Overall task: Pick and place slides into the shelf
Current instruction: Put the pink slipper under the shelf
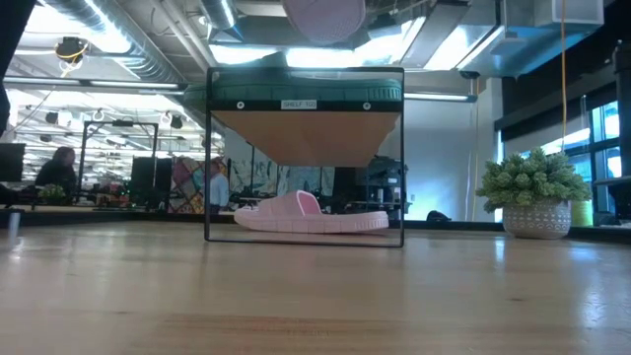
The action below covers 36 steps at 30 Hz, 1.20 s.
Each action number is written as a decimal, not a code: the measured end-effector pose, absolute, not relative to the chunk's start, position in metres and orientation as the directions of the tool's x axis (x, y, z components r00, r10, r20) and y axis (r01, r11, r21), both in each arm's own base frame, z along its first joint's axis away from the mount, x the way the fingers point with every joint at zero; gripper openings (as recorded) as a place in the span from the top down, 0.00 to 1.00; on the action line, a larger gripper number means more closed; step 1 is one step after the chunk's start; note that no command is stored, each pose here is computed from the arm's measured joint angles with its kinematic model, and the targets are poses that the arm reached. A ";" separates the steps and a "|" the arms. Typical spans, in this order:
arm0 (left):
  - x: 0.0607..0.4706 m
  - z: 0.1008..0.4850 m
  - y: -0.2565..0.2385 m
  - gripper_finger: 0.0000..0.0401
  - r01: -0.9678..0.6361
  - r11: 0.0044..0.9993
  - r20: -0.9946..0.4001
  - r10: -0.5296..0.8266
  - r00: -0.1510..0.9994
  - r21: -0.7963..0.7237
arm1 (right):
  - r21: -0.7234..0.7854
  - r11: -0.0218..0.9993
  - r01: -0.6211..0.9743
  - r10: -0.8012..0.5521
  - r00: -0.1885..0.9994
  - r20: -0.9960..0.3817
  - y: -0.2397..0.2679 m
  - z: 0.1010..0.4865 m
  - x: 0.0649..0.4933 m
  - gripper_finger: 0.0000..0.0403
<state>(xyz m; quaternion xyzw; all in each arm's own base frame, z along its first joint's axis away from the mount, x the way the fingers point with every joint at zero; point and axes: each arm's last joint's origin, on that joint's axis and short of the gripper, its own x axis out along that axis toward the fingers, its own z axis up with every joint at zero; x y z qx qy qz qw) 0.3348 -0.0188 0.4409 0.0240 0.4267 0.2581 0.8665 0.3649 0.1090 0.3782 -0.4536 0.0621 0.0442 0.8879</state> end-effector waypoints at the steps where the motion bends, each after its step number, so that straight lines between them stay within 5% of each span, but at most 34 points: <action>1: 0.335 0.441 -0.019 1.00 -0.427 0.866 -0.727 0.468 0.503 0.262 | -0.800 0.585 -0.133 0.020 0.989 -0.150 0.108 0.378 0.365 0.58; 8: 0.335 0.441 -0.019 0.96 -0.426 0.867 -0.727 0.466 0.504 0.260 | -0.799 0.585 -0.139 0.020 0.987 -0.157 0.108 0.378 0.365 0.80; 19: 0.335 0.440 -0.020 0.82 -0.392 0.885 -0.741 0.436 0.510 0.251 | -0.783 0.606 -0.141 0.021 0.987 -0.161 0.109 0.378 0.364 0.80; 29: 0.324 0.451 -0.019 0.51 -0.415 0.862 -0.698 0.489 0.524 0.292 | -0.822 0.556 -0.123 -0.026 0.986 -0.165 0.118 0.381 0.355 0.80; 36: 0.291 0.478 -0.023 0.46 -0.452 0.851 -0.624 0.510 0.592 0.267 | -0.821 0.558 -0.122 -0.004 0.989 -0.150 0.135 0.396 0.331 0.81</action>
